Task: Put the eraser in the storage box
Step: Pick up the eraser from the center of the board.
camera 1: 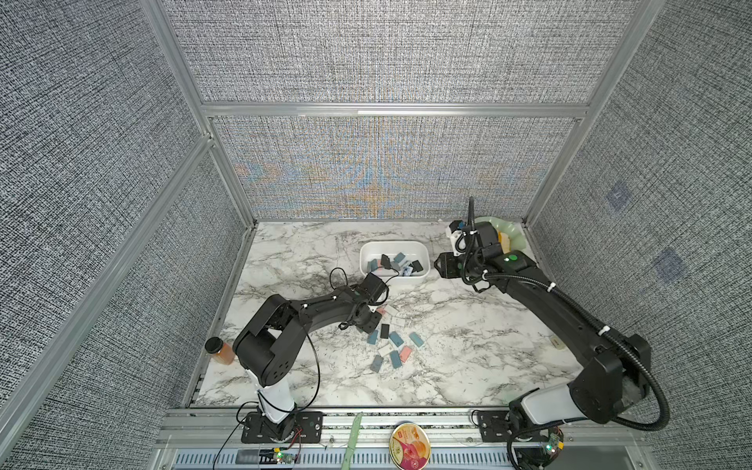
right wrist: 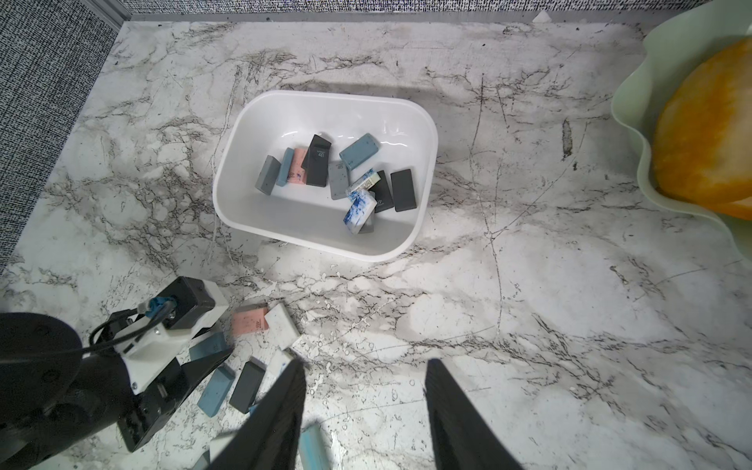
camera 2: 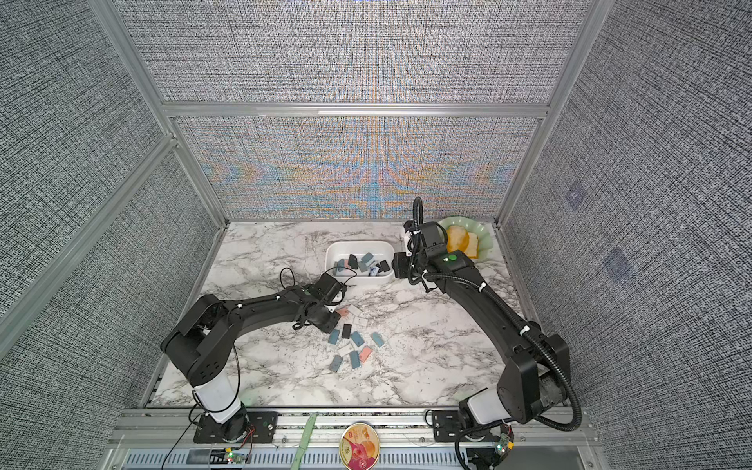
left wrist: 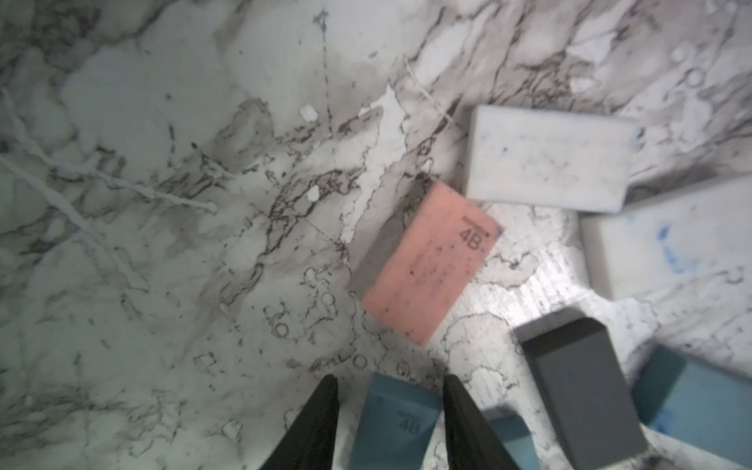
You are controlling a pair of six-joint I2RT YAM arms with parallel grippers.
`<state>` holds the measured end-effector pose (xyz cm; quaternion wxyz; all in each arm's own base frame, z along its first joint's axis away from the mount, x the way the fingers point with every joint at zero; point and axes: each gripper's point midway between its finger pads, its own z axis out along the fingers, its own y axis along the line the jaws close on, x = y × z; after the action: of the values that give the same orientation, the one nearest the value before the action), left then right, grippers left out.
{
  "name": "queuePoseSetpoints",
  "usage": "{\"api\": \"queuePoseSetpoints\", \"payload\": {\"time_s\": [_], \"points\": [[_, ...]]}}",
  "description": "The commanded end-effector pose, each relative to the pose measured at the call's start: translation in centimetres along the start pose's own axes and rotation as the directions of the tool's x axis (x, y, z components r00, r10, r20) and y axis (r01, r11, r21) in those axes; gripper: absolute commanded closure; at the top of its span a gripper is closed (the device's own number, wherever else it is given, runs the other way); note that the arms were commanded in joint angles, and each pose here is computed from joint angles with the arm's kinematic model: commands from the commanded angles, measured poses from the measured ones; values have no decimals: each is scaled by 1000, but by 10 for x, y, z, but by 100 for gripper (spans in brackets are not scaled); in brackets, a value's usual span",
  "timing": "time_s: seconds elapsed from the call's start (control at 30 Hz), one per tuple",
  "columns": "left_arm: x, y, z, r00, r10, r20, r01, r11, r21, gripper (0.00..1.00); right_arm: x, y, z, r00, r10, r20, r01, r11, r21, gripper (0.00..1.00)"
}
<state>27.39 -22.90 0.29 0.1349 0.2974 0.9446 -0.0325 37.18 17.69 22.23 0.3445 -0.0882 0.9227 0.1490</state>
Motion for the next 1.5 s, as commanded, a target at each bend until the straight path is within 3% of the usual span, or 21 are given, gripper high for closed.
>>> {"api": "queuePoseSetpoints", "payload": {"time_s": [0.0,0.17,0.83,1.17,1.47], "points": [[34,-4,9,993,-56,-105,58,998,22,56,1,-1,0,1000,3,1,-3,1000,7,49],[49,-7,10,984,-105,-142,111,993,33,56,1,0,-1,1000,7,5,-7,1000,2,49],[68,-1,-1,969,-132,-209,133,991,-13,58,3,1,3,1000,15,-3,-15,1000,-11,49],[75,-9,-1,962,-122,-242,125,992,-1,66,3,2,6,1000,19,-7,-19,1000,-19,49],[63,-5,-6,960,-178,-218,175,984,-34,72,4,2,8,1000,25,-9,-25,999,-20,49]]}}
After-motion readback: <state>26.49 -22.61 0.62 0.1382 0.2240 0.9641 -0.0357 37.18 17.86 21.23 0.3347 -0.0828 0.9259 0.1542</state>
